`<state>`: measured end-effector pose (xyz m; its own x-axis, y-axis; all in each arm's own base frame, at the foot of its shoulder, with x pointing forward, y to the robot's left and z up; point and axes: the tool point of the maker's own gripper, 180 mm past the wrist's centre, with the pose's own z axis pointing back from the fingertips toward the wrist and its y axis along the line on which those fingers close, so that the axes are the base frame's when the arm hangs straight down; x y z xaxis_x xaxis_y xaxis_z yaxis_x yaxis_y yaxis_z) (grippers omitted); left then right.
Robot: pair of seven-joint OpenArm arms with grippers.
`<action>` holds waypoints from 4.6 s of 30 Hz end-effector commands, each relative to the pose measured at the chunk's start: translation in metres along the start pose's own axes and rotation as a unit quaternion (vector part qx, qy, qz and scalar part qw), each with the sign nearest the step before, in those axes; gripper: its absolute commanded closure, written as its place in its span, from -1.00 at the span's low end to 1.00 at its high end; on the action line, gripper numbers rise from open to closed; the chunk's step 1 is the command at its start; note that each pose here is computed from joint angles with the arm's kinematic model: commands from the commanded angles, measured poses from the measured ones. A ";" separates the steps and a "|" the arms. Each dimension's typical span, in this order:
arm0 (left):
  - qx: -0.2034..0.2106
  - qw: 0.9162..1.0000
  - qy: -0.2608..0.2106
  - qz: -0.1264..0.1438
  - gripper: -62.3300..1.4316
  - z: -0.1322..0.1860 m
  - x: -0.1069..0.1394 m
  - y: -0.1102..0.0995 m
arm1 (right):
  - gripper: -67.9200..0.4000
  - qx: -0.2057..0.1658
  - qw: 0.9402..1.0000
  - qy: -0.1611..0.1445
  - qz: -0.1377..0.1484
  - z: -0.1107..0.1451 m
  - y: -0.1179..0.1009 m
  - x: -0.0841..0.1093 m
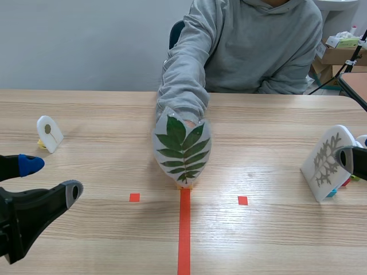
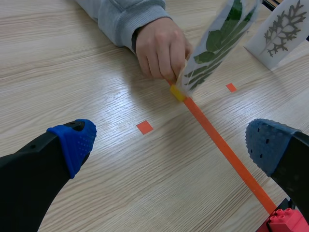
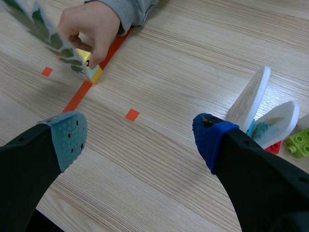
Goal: Do the leaf sorting experiment
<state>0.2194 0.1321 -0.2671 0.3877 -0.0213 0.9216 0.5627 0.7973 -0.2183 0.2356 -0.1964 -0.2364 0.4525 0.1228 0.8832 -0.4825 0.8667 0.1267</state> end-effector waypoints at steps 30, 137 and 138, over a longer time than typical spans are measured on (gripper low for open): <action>-0.005 1.000 -0.018 -0.004 -1.00 -0.001 0.011 -0.004 | -0.33 0.006 1.000 -0.017 0.013 0.001 0.002 0.012; -0.002 1.000 0.002 -0.009 -1.00 -0.001 0.003 -0.003 | -0.18 0.147 0.984 0.027 0.094 -0.268 0.071 0.082; -0.002 1.000 0.002 -0.009 -1.00 -0.001 0.003 -0.003 | -0.10 0.148 0.984 0.027 0.094 -0.268 0.071 0.082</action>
<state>0.2162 0.1327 -0.2752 0.4147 -0.0589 0.9081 0.5642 0.7996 -0.2058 0.4284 0.0069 -0.2961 0.4134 0.3171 0.8535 -0.7515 0.6481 0.1232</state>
